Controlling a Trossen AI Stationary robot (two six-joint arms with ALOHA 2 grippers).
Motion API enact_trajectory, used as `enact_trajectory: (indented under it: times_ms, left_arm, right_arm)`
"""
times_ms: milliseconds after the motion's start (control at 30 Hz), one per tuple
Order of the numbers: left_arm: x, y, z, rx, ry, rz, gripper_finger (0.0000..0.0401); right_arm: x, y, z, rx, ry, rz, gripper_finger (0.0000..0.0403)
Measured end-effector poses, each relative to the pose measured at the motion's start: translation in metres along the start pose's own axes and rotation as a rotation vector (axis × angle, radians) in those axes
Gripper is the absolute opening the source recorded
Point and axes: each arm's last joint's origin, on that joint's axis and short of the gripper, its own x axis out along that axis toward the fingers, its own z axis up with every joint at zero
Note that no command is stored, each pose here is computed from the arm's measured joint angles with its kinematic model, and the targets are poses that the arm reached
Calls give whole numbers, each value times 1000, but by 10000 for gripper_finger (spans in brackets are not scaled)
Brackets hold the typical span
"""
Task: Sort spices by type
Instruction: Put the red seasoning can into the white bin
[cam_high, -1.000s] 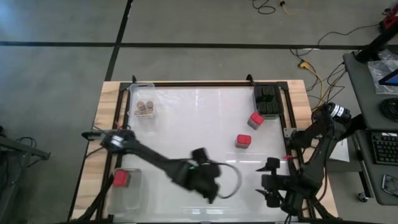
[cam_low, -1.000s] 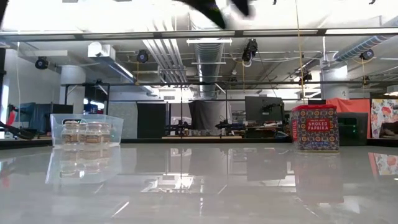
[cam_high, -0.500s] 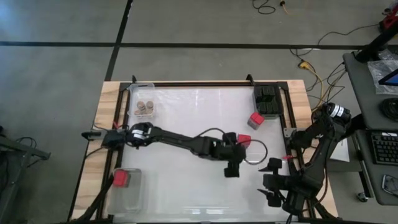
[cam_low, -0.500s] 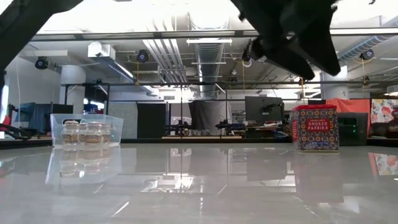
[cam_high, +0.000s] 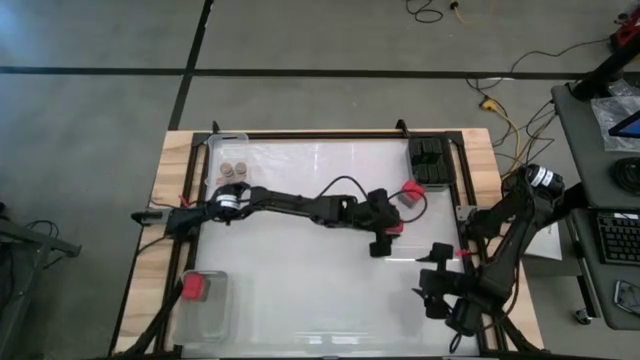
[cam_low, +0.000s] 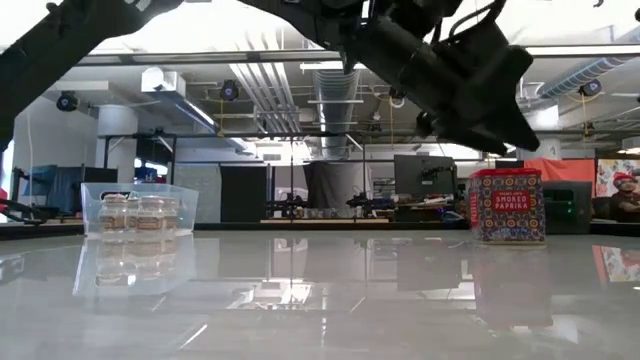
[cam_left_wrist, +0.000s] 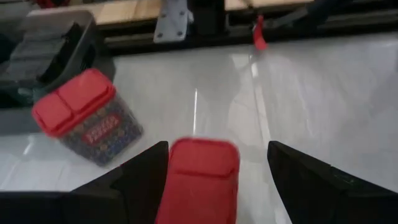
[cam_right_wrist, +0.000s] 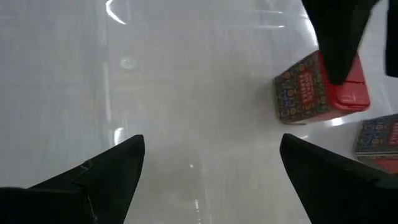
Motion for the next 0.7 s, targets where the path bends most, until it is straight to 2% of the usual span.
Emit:
enact_trajectory:
  times_ms: [100,233,367,567,633,700]
  left_arm:
    - [0,5,2,1,-22,-14,259]
    - [0,14,-2,-54,37,-10,259]
    - [-8,18,11,-60,54,7,264]
    - [-15,40,21,-143,109,5,296]
    - [-17,43,25,-128,90,-4,305]
    - [-18,35,27,-86,79,-26,310]
  right_arm:
    - [2,-4,2,12,-2,-17,364]
    - [3,-13,6,26,7,-53,364]
    - [2,-27,15,26,18,-76,364]
    - [-9,-55,29,6,-13,-41,364]
    - [-17,-67,32,13,-28,-25,364]
    - [-27,-79,32,29,-48,-3,364]
